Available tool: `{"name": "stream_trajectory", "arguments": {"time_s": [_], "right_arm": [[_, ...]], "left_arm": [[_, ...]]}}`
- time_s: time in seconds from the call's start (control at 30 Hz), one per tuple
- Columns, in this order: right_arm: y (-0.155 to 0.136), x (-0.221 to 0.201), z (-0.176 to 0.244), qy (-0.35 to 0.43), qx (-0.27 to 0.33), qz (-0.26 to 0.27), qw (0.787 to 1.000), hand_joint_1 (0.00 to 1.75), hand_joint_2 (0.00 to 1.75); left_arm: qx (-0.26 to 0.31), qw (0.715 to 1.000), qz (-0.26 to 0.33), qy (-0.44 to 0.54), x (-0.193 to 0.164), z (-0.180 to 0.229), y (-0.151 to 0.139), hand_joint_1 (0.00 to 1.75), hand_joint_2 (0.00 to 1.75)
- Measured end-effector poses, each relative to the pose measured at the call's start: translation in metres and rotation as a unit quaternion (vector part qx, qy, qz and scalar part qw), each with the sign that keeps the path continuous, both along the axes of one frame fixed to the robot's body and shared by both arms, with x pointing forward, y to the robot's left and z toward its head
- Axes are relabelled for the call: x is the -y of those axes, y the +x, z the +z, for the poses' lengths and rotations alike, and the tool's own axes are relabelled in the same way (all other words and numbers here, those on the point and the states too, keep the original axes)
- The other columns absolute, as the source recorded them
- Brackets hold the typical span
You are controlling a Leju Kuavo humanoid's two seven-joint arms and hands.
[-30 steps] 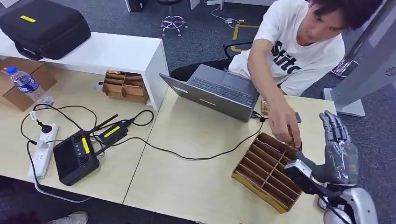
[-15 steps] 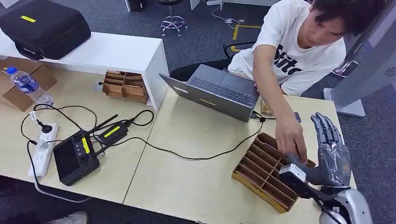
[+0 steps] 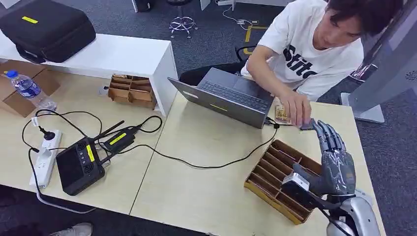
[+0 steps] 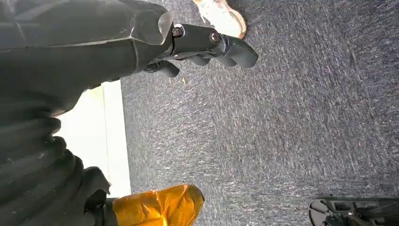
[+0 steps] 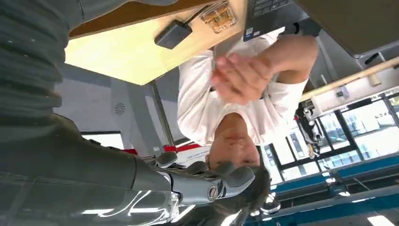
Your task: Pass the card to the sensor for recognition and then transmit it.
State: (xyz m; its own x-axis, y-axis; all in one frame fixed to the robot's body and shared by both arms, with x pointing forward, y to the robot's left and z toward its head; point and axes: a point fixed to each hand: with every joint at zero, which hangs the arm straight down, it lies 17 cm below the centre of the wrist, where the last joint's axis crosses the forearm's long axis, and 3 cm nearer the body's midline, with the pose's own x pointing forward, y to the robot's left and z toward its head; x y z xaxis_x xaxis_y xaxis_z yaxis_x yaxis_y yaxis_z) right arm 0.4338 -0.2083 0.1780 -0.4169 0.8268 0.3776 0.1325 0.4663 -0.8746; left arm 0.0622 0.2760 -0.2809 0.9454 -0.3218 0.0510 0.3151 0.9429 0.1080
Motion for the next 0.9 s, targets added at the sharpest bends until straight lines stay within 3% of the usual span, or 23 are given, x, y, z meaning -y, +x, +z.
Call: {"name": "stream_trajectory", "arguments": {"time_s": [0.9], "right_arm": [[-0.005,0.035,-0.022,0.012,-0.025,-0.042,0.999,0.0,1.75]], "left_arm": [[0.0,1.0,0.008,-0.001,0.0,0.0,0.0,0.0,1.75]]}}
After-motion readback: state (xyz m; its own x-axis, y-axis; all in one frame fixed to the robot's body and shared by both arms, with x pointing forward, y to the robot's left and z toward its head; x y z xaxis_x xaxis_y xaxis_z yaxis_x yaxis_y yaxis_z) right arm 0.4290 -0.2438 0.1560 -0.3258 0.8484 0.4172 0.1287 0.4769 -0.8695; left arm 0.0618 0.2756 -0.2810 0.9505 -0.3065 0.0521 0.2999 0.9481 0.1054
